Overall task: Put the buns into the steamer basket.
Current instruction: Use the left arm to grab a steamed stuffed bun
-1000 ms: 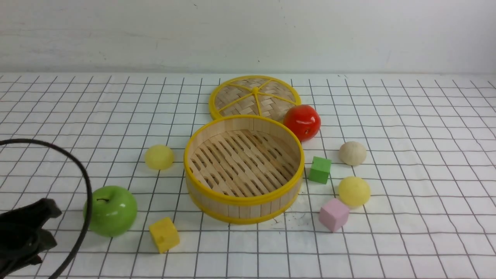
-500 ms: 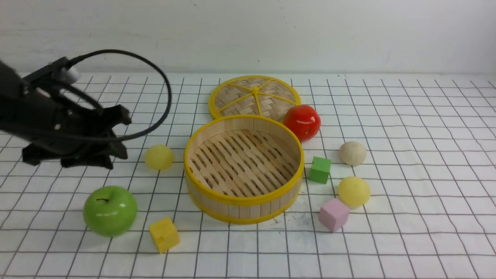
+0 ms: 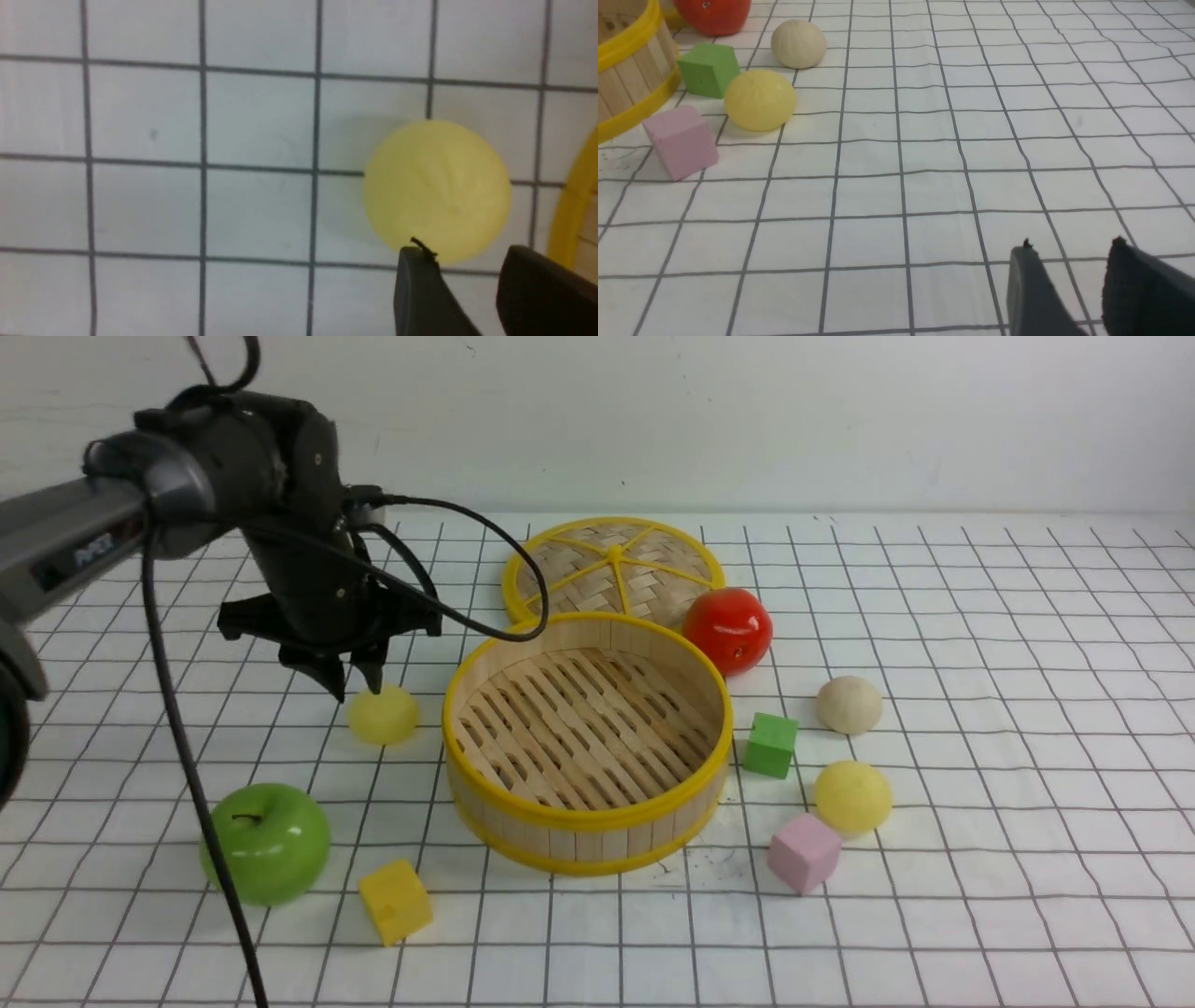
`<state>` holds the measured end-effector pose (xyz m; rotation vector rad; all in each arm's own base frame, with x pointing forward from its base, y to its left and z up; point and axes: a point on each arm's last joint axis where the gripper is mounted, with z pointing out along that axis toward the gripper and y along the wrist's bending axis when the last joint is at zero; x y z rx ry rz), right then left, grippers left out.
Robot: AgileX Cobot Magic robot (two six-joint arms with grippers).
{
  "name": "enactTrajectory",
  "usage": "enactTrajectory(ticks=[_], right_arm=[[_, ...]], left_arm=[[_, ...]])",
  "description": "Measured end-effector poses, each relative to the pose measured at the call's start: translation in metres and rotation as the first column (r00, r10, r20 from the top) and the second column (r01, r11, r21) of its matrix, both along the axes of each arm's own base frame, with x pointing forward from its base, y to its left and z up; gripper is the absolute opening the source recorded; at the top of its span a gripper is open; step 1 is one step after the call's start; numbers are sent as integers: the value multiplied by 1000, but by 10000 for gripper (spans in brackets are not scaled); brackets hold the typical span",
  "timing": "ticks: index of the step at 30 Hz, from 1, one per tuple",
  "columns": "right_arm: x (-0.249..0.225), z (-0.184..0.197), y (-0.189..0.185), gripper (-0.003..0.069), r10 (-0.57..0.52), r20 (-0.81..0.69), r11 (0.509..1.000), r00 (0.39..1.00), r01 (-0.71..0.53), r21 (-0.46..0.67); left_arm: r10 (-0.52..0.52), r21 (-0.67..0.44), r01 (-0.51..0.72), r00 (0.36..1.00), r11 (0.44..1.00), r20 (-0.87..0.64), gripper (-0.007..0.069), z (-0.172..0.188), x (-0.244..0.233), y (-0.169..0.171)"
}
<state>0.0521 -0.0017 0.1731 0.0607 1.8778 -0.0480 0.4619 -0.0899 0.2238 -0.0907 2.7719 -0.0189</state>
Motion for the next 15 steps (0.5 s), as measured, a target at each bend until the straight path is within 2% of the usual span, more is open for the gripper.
enactTrajectory(ticks=[15], right_arm=[[0,0,0,241,0,0,1000,1000,0,0]], left_arm=[[21,-19,-21,1000,1000,-19,238,-26,15,-4]])
